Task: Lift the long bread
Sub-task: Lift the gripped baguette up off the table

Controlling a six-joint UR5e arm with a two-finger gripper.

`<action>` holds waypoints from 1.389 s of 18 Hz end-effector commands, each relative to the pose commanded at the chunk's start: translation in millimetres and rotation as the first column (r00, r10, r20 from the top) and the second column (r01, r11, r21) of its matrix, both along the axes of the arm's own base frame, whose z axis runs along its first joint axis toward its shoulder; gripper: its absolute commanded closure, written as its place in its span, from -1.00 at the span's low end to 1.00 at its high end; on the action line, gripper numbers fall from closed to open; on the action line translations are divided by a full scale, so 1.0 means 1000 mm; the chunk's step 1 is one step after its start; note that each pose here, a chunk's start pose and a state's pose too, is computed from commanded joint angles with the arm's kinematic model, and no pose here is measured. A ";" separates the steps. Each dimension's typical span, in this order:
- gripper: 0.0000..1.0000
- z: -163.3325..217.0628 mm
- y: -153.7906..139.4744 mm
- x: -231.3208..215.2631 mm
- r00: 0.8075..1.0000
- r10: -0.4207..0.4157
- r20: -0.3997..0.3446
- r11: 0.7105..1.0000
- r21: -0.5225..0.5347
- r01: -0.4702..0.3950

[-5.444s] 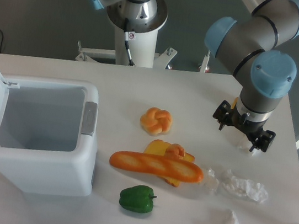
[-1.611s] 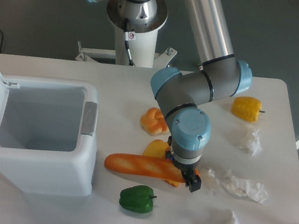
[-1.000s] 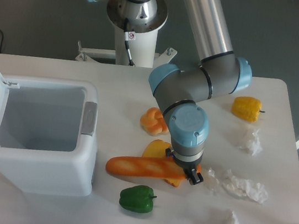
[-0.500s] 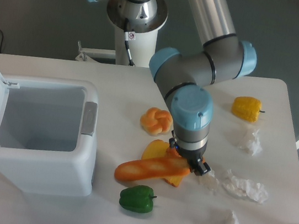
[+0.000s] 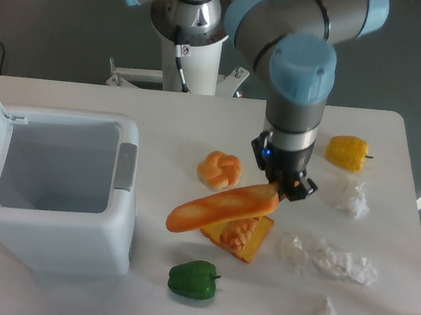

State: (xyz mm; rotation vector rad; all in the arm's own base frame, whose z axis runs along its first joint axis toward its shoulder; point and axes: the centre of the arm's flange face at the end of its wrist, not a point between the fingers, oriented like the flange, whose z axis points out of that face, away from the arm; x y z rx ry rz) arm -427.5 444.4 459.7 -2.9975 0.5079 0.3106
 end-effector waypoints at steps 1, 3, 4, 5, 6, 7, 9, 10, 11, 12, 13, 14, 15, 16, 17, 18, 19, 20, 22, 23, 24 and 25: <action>0.87 0.003 -0.003 -0.003 1.000 0.018 0.000 1.000 0.011 -0.018; 0.86 0.015 0.002 -0.005 0.998 0.066 0.020 0.995 0.071 -0.067; 0.88 0.016 -0.002 -0.013 0.994 0.102 0.049 0.989 0.103 -0.107; 0.88 0.023 -0.007 -0.021 0.992 0.116 0.057 0.985 0.120 -0.123; 0.88 0.029 -0.009 -0.024 0.990 0.123 0.062 0.985 0.116 -0.129; 0.88 0.033 -0.008 -0.027 0.990 0.123 0.073 0.986 0.104 -0.130; 0.88 0.035 -0.008 -0.031 0.987 0.130 0.096 0.990 0.044 -0.134; 0.89 0.035 -0.009 -0.032 0.986 0.133 0.104 0.991 0.017 -0.136; 0.89 0.035 -0.009 -0.033 0.985 0.133 0.112 0.991 0.008 -0.135; 0.90 0.036 -0.009 -0.034 0.984 0.132 0.117 0.991 0.002 -0.133; 0.92 0.037 -0.010 -0.033 0.984 0.131 0.122 0.991 -0.008 -0.131; 0.92 0.038 -0.012 -0.033 0.986 0.116 0.120 0.993 -0.028 -0.113; 0.93 0.039 -0.014 -0.033 0.989 0.097 0.114 0.994 -0.058 -0.091; 0.93 0.039 -0.017 -0.033 0.989 0.089 0.115 0.993 -0.085 -0.079; 0.94 0.038 -0.018 -0.032 0.989 0.087 0.122 0.992 -0.097 -0.076; 0.95 0.039 -0.018 -0.032 0.989 0.086 0.122 0.992 -0.097 -0.074; 0.95 0.041 -0.019 -0.033 0.989 0.089 0.118 0.992 -0.097 -0.078; 0.95 0.042 -0.019 -0.033 0.989 0.089 0.118 0.992 -0.100 -0.078; 0.95 0.044 -0.019 -0.033 0.990 0.089 0.113 0.992 -0.099 -0.078; 0.95 0.045 -0.019 -0.033 0.990 0.089 0.112 0.992 -0.098 -0.078; 0.95 0.046 -0.019 -0.033 0.990 0.089 0.111 0.992 -0.097 -0.079; 0.95 0.047 -0.019 -0.033 0.990 0.089 0.109 0.992 -0.096 -0.079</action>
